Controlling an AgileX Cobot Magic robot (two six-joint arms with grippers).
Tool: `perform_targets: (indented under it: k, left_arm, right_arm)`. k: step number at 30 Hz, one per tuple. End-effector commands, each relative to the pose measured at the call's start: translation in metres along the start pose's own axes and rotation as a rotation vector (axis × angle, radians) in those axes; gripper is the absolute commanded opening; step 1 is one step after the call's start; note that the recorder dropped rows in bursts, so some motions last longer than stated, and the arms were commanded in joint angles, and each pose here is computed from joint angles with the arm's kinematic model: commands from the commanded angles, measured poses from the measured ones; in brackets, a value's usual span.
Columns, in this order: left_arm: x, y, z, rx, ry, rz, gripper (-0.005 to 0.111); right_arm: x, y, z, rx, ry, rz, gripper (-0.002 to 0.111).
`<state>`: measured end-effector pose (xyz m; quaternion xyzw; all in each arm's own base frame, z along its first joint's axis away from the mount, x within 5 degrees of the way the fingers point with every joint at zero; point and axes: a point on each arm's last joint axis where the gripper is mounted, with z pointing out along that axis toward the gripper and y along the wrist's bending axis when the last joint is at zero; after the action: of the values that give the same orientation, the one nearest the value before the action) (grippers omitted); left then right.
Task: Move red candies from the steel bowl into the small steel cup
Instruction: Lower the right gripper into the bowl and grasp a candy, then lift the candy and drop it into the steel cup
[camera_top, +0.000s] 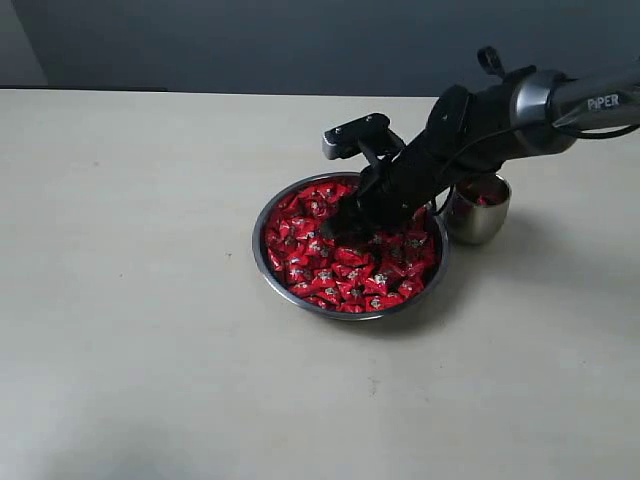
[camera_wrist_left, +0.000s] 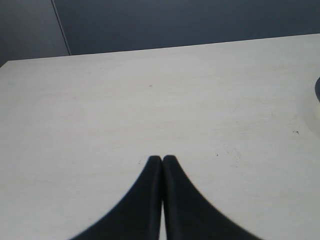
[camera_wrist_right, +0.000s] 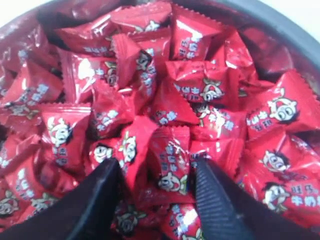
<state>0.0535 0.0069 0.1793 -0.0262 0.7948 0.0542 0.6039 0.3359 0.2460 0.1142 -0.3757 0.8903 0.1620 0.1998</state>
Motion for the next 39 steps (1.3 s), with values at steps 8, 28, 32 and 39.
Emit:
perform_targets:
  k: [8, 28, 32, 39]
  left_arm:
    - [-0.003, 0.0, -0.001, 0.004, -0.018, 0.002, 0.0]
    - [-0.003, 0.0, -0.001, 0.004, -0.018, 0.002, 0.0]
    - [-0.003, 0.0, -0.001, 0.004, -0.018, 0.002, 0.0]
    - [-0.003, 0.0, -0.001, 0.004, -0.018, 0.002, 0.0]
  right_arm:
    - [-0.005, 0.001, 0.0, -0.013, 0.004, -0.025, 0.01]
    - [-0.016, 0.008, -0.041, -0.002, 0.002, -0.143, 0.003]
    - [-0.021, 0.007, -0.059, 0.05, -0.013, -0.164, 0.003]
    - [-0.025, -0.015, -0.109, 0.119, -0.065, -0.118, 0.003]
